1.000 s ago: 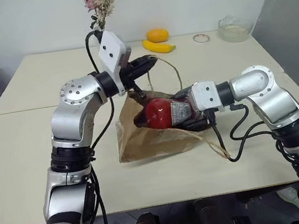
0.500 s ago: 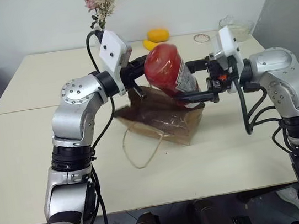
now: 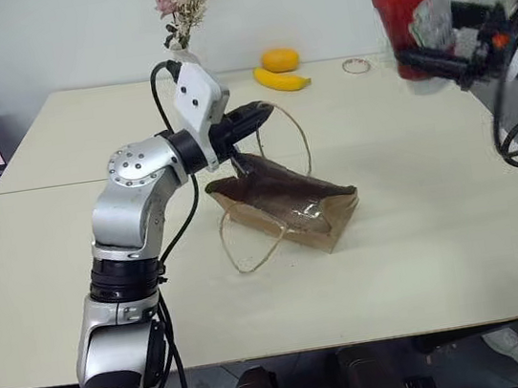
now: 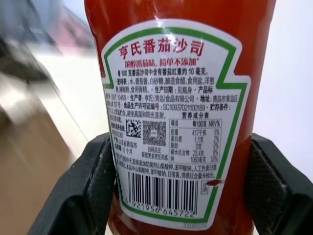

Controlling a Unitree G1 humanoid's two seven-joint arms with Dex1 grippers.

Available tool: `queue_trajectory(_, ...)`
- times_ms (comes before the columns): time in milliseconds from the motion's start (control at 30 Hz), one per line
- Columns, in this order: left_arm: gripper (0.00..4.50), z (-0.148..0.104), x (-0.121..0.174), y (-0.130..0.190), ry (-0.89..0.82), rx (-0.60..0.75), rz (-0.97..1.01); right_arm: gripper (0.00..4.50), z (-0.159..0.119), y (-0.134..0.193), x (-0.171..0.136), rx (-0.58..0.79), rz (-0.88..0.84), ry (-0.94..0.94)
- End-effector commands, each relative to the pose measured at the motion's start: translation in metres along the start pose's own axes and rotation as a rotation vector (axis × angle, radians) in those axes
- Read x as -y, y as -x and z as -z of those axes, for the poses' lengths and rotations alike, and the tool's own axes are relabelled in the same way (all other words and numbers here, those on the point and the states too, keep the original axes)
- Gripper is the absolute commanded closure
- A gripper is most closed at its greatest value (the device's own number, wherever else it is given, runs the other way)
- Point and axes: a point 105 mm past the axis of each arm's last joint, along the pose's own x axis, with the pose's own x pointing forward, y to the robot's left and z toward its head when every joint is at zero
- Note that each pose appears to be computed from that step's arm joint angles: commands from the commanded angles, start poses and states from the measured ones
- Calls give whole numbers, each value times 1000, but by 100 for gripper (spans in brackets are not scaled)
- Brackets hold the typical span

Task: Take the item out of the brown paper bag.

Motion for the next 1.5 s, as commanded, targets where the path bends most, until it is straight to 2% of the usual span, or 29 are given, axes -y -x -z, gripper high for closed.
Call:
queue_trajectory(33,450,-15,1,-1,-38,38,6,138,30,-6,0,-150,20,156)
queue_trajectory(100,450,-15,3,-3,-40,36,16,138,62,-13,-11,-257,-9,183)
queue_trajectory(267,450,-15,3,-4,-40,37,19,138,115,-20,-47,-429,-171,284)
queue_trajectory(433,450,-15,3,-3,-41,33,19,138,138,-26,-70,-469,-284,285)
queue_trajectory(567,450,-12,2,-2,-39,25,9,3,134,-28,-69,-429,-285,259)
queue_trajectory(667,450,-10,2,-1,-37,17,4,3,119,-23,-62,-372,-268,247)
queue_trajectory(767,450,-7,-1,-1,-37,3,-10,3,90,-12,-57,-280,-263,218)
queue_trajectory(967,450,-3,-13,-6,-39,-18,-55,3,25,15,-88,46,-203,-18)
queue_trajectory(1133,450,-4,-19,-13,-37,-23,-30,3,13,32,-136,120,-165,-189)
queue_trajectory(1233,450,-7,-22,-16,-41,-31,1,3,9,28,-149,140,-140,-237)
queue_trajectory(1267,409,-8,-24,-16,-43,-35,3,0,8,27,-150,145,-137,-240)
queue_trajectory(1300,395,-7,-25,-16,-48,-42,11,0,8,24,-150,149,-129,-244)
queue_trajectory(1500,215,1,-28,0,-91,-120,70,0,10,16,-146,157,-117,-242)
